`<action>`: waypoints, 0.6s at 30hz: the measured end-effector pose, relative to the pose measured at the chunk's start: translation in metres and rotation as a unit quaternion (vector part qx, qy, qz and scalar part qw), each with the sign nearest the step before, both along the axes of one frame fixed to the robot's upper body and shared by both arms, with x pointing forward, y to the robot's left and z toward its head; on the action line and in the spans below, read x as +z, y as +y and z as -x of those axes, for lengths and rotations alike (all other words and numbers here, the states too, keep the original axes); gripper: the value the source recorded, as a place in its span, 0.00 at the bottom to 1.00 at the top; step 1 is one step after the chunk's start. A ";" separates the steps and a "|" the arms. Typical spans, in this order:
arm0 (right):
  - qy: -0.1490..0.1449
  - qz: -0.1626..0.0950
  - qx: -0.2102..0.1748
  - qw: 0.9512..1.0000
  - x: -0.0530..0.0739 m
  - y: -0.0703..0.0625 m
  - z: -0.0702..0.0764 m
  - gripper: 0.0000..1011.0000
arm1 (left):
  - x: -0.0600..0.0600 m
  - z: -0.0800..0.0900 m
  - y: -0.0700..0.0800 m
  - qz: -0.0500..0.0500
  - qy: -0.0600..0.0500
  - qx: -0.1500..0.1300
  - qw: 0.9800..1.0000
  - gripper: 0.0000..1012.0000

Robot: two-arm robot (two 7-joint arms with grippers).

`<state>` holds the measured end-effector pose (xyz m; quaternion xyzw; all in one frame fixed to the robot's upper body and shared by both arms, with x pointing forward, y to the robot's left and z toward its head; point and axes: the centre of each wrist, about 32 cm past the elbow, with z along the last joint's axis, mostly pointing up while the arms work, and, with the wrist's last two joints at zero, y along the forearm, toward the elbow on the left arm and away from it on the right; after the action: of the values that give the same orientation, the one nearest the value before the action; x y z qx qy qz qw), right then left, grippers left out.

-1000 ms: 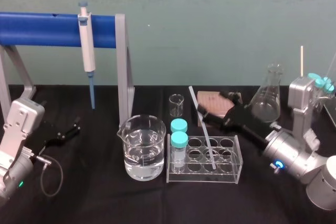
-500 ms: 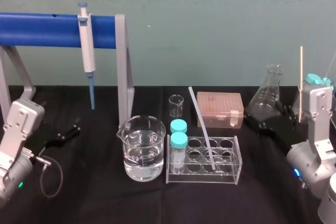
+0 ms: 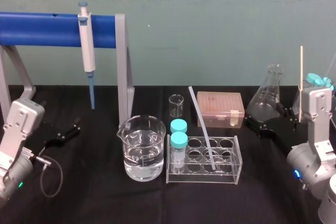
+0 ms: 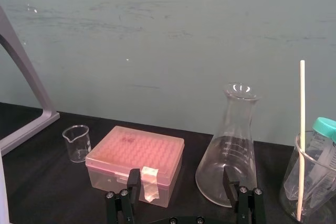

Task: Pick up the stirring rod with one hand, then place it down.

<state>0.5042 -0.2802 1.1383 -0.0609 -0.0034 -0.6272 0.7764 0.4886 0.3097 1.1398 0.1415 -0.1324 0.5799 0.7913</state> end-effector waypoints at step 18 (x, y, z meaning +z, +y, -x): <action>-0.004 0.000 0.001 1.000 0.001 0.000 0.000 0.99 | 0.000 0.000 0.000 0.000 0.000 0.000 1.000 0.99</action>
<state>0.5046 -0.2801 1.1395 -0.0583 -0.0068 -0.6270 0.7768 0.4886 0.3097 1.1398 0.1415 -0.1325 0.5799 0.7913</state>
